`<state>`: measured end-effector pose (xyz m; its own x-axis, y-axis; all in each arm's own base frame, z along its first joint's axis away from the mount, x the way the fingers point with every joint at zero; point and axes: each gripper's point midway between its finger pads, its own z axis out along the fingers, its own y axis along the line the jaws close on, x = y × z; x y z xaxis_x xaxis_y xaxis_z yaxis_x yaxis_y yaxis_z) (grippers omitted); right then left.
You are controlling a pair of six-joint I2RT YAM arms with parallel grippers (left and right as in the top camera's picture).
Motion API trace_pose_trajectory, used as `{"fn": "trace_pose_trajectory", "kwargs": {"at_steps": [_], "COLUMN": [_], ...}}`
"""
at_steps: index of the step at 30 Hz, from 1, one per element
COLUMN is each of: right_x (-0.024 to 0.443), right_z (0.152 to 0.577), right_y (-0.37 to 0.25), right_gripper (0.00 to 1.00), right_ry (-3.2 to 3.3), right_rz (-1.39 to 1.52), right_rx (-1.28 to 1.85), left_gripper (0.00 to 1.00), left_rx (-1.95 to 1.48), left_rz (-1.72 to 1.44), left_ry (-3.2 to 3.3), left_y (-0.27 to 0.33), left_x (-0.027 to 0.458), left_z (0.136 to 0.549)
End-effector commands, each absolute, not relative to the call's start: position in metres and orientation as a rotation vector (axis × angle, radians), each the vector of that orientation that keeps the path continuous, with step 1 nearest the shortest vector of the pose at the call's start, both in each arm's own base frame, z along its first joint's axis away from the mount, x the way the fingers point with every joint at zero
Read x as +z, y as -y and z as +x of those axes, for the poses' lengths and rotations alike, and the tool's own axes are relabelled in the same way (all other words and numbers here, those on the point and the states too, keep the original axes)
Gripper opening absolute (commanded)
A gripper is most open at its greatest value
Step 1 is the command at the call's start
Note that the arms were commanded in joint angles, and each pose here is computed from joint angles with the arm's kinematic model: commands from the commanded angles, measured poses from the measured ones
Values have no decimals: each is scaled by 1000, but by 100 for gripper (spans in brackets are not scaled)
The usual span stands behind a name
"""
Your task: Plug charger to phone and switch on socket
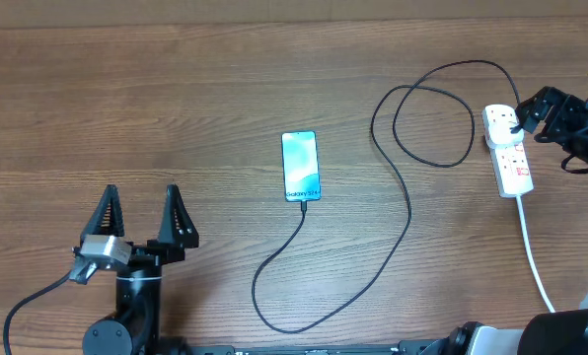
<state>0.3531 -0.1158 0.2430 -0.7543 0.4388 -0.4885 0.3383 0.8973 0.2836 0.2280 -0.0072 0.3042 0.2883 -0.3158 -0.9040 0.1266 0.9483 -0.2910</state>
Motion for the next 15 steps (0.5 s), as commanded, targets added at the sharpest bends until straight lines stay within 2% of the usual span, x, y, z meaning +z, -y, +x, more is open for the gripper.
{"fn": "trace_pose_trajectory", "kwargs": {"at_steps": [1, 11, 15], "right_x": [245, 245, 245], "right_z": [355, 355, 355], "right_y": [116, 116, 116], "right_gripper": [100, 100, 100], "right_ry": [-2491, -2491, -2491], "right_rz": [544, 544, 544], "right_rx": [229, 229, 229], "left_gripper": [100, 100, 100], "left_rx": [-183, -106, -50], "left_rz": [-125, -65, -10], "left_ry": [-1256, -1393, -1422], "left_y": [2, 1, 1], "left_x": [291, 218, 211], "left_z": [229, 245, 244]}}
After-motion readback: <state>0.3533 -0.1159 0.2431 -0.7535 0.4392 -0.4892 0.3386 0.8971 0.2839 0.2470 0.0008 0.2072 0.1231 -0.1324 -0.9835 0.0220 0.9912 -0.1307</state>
